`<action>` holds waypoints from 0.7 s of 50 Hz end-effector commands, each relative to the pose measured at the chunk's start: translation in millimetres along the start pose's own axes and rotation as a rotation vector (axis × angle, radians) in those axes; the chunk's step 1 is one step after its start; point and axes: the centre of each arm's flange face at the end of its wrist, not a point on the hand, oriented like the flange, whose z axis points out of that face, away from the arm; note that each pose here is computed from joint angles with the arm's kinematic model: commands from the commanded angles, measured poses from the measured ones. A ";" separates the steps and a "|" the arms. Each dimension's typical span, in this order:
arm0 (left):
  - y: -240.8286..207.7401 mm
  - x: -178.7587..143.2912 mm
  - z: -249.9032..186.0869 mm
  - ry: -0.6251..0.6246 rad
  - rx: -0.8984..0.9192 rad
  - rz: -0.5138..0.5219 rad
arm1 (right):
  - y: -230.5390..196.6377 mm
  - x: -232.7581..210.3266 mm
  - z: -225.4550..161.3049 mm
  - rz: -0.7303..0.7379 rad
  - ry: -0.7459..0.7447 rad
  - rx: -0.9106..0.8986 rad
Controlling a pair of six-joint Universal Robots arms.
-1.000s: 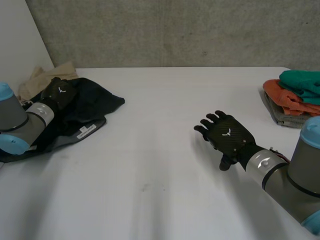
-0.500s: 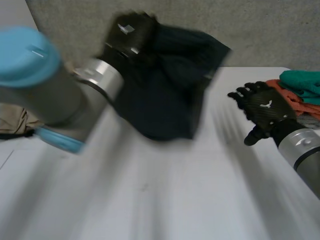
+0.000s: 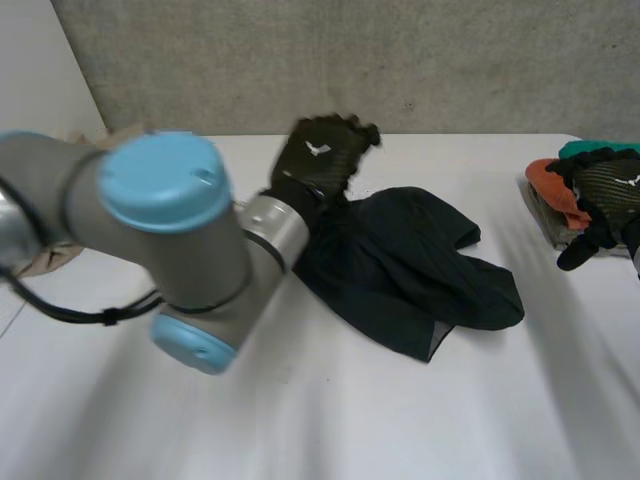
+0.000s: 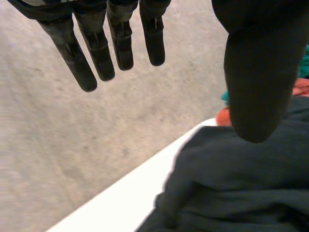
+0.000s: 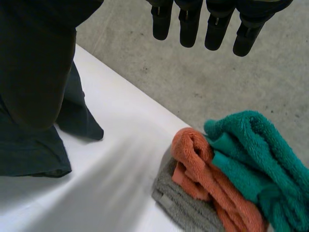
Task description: Fold the laundry.
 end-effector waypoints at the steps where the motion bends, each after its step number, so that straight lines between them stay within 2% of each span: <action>1: -2.7 -45.3 -4.2 -0.059 -0.017 0.167 | -11.7 -5.2 -19.9 0.137 -0.057 -0.098; 3: 4.5 -50.9 -0.9 -0.037 -0.032 0.215 | -10.7 -10.5 -24.7 0.177 -0.092 -0.133; 8: 61.7 -75.9 17.2 0.051 -0.138 0.335 | -1.8 -30.5 -32.9 0.240 -0.190 -0.191; 15: 121.1 -84.4 35.2 0.120 -0.240 0.401 | 26.9 -73.5 -26.6 0.264 -0.301 -0.216; 25: 150.8 -92.6 54.7 0.117 -0.216 0.448 | 51.2 -96.6 -6.3 0.238 -0.312 -0.186; 31: 159.7 -82.3 58.1 0.176 -0.188 0.437 | 37.2 -108.3 -8.7 0.196 -0.332 -0.099; 35: 164.3 -79.0 60.0 0.182 -0.183 0.421 | -12.3 -106.3 -27.7 0.174 -0.343 0.063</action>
